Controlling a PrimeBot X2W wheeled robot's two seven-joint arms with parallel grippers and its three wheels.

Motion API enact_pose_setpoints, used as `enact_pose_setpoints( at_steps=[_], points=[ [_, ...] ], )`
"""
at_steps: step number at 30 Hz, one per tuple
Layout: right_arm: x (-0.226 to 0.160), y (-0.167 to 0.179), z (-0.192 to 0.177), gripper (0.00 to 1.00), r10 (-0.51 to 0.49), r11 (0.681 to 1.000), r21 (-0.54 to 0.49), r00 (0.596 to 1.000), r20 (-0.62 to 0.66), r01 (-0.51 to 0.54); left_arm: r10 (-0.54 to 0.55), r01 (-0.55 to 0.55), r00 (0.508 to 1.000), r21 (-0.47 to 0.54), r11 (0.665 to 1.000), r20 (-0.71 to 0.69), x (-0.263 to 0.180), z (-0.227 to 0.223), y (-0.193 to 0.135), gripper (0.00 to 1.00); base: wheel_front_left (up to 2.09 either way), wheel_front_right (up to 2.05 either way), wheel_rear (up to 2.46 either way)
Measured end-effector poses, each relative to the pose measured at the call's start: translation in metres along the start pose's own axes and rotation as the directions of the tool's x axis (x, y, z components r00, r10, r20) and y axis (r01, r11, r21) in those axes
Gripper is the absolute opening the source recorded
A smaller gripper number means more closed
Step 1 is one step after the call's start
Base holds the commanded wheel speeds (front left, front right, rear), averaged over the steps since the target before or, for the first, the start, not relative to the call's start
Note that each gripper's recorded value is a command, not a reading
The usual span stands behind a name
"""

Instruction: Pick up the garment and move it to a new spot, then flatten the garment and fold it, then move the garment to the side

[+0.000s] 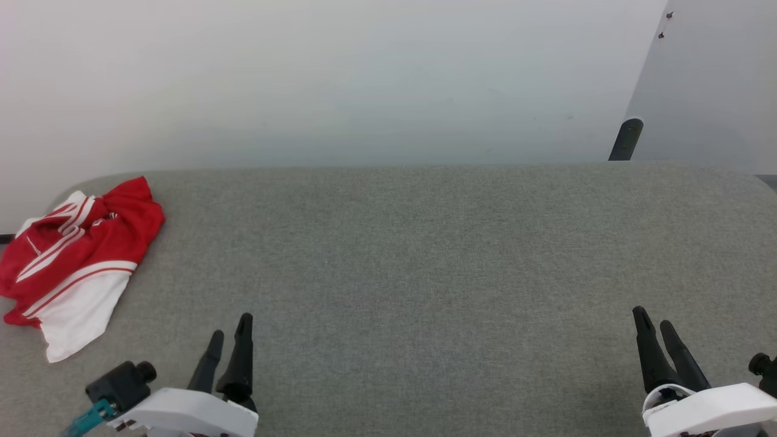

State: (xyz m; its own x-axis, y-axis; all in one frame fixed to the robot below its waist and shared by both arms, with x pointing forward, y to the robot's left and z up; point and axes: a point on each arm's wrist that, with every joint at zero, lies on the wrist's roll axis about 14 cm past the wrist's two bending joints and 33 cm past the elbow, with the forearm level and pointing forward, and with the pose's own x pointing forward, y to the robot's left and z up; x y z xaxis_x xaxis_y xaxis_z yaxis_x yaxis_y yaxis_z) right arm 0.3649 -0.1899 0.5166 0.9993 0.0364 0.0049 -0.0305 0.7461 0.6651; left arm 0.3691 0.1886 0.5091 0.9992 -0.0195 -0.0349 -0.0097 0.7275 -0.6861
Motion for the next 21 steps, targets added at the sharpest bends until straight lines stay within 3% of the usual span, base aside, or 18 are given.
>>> enact_pose_setpoints(
  at_steps=[14,21],
  points=[
    [-0.003,0.003,0.002,1.00,0.005,0.967,-0.253,1.000,-0.006,-0.007,-0.082,0.051,0.992,0.300,0.953,0.094,-0.003,0.023,-0.021,1.00,0.00,0.00,0.00],
    [-0.005,0.005,0.005,1.00,0.013,0.941,-0.337,1.000,0.000,-0.012,-0.116,0.064,0.987,0.388,0.920,0.113,-0.007,0.025,-0.029,1.00,0.00,0.00,0.00]
  ],
)
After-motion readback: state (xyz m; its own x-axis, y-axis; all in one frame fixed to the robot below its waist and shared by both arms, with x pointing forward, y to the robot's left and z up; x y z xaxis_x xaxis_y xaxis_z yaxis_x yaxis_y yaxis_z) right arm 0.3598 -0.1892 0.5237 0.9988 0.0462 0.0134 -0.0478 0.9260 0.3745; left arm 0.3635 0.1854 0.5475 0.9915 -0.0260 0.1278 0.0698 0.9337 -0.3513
